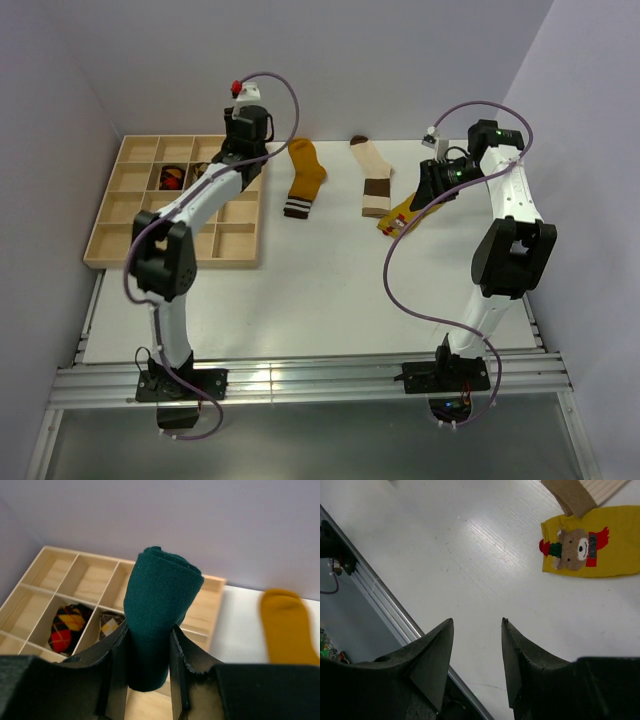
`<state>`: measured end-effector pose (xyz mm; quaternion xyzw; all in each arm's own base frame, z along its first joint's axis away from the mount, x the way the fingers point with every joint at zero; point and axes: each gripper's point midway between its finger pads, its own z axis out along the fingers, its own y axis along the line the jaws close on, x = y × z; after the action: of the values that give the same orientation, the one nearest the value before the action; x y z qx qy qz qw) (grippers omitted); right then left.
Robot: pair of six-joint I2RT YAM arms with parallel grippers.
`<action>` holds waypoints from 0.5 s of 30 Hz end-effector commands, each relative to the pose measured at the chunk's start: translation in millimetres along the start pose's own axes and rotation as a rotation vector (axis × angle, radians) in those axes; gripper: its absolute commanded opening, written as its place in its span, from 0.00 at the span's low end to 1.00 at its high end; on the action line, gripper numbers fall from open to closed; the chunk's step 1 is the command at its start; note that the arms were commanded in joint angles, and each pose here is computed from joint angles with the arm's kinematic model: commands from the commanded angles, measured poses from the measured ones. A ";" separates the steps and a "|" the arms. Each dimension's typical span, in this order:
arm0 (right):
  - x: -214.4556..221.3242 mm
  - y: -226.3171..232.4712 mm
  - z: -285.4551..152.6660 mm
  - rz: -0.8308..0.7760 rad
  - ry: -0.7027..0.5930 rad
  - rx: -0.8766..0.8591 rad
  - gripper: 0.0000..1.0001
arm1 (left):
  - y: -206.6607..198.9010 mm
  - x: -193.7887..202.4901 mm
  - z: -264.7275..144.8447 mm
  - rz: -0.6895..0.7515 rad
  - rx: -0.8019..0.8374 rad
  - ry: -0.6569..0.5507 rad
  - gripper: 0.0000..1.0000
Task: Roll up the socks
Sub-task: Place the sock in the storage box.
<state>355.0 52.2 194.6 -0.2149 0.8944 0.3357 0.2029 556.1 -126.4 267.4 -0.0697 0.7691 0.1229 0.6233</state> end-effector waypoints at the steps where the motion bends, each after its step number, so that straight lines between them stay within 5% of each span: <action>1: -11.9 -1.8 -11.1 -0.030 -0.039 0.045 0.50 | 21.0 33.5 26.9 0.113 -0.261 0.049 0.00; 15: 6.2 -13.9 12.1 0.016 0.009 -0.002 0.49 | 29.1 124.9 55.8 0.188 -0.296 0.236 0.00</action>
<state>354.2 50.1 180.0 -0.2084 0.8998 0.3330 0.1898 577.6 -78.7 120.3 -0.0775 0.8191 0.2977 0.4842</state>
